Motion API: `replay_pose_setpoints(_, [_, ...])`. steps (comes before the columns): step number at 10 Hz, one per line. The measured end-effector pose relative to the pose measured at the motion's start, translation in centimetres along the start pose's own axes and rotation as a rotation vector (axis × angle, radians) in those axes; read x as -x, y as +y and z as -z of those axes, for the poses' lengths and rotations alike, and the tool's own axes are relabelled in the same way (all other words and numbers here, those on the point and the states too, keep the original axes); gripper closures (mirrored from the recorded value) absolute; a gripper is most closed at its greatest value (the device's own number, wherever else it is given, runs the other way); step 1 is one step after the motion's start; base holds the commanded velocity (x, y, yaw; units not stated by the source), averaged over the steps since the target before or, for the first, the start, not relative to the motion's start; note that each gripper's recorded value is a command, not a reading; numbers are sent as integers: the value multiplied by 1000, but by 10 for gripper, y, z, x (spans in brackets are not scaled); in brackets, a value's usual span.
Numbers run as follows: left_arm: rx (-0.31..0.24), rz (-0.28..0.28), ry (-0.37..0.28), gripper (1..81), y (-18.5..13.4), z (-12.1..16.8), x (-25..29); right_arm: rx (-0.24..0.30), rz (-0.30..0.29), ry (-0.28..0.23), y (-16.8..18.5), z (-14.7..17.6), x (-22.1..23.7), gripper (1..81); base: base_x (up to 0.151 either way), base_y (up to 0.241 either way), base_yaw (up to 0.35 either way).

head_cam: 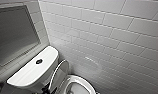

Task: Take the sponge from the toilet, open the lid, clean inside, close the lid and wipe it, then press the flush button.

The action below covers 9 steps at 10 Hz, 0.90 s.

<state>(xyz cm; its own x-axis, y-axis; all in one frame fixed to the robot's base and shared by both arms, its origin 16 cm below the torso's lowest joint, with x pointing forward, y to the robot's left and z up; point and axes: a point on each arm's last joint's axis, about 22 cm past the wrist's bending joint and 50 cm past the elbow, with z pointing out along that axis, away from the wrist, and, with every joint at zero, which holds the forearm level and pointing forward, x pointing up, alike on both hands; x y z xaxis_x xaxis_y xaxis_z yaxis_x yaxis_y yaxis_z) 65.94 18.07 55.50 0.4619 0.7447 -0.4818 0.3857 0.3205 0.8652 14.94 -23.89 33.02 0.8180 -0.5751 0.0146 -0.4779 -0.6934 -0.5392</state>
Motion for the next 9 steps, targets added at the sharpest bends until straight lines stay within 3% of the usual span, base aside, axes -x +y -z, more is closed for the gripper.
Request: replay_pose_setpoints(9, [66, 15, 50, 10, 25, 16, -26, -2, -7, -8, -1, 2, 7, 811, 0, 0, 0])
